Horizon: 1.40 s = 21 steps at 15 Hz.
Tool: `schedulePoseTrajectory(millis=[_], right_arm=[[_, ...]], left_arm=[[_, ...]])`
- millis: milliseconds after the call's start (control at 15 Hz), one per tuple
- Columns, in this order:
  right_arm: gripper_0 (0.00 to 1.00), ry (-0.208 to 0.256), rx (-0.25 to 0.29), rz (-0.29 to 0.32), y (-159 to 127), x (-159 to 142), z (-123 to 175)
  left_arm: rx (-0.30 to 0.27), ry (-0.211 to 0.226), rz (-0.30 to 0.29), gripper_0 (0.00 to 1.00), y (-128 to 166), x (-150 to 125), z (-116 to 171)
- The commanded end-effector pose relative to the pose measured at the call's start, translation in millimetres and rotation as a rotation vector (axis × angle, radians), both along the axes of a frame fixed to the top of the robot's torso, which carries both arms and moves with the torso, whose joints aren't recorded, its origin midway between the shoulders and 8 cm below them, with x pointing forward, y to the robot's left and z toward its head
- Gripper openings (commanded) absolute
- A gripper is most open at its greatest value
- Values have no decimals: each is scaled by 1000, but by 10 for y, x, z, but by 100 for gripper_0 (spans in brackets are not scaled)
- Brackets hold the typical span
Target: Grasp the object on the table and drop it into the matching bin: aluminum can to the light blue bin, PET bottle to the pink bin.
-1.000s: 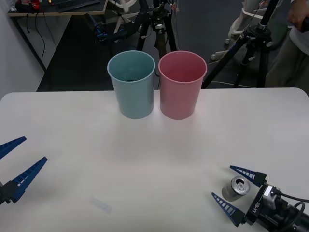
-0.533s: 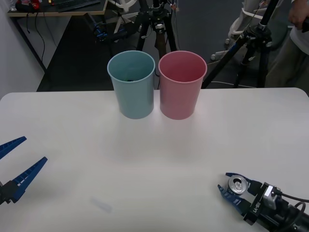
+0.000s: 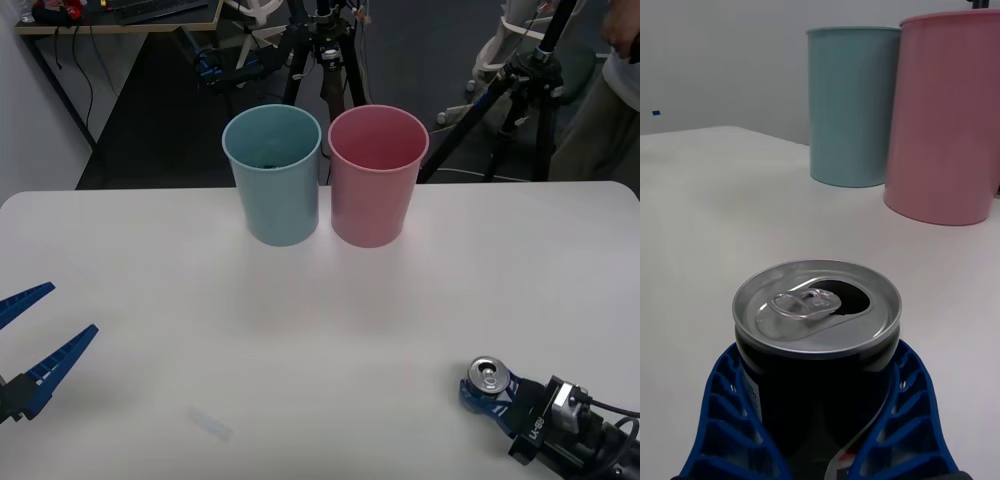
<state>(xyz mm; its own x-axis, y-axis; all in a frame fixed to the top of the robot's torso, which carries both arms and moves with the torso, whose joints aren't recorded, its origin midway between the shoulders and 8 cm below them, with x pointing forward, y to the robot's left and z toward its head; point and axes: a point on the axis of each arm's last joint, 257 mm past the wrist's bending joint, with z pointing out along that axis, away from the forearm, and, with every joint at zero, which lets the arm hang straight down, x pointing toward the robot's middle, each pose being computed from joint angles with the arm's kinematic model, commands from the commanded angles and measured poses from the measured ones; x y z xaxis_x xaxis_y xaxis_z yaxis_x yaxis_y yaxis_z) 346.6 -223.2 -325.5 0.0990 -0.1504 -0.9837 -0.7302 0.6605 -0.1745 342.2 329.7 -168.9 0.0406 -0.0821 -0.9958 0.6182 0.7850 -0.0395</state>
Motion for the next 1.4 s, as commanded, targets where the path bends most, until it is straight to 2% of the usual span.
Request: schedulePoseTrajectory(millis=[67, 267, 400, 733, 1133, 1400], right_arm=[[0, -33, 17, 10, -26, 20, 183], [0, -42, 54, 18, -71, 67, 491], [0, -62, 60, 16, -107, 109, 711], [0, -73, 87, 14, -87, 189, 1173], [0, -95, 133, 19, 192, 138, 1909], [0, -117, 165, 47, 432, 126, 2359]], left_arm=[[0, 0, 0, 100, 0, 0, 0], [0, 0, 0, 100, 0, 0, 0], [0, 0, 0, 100, 0, 0, 0], [0, 0, 0, 100, 0, 0, 0], [0, 0, 0, 100, 0, 0, 0], [0, 0, 0, 100, 0, 0, 0]])
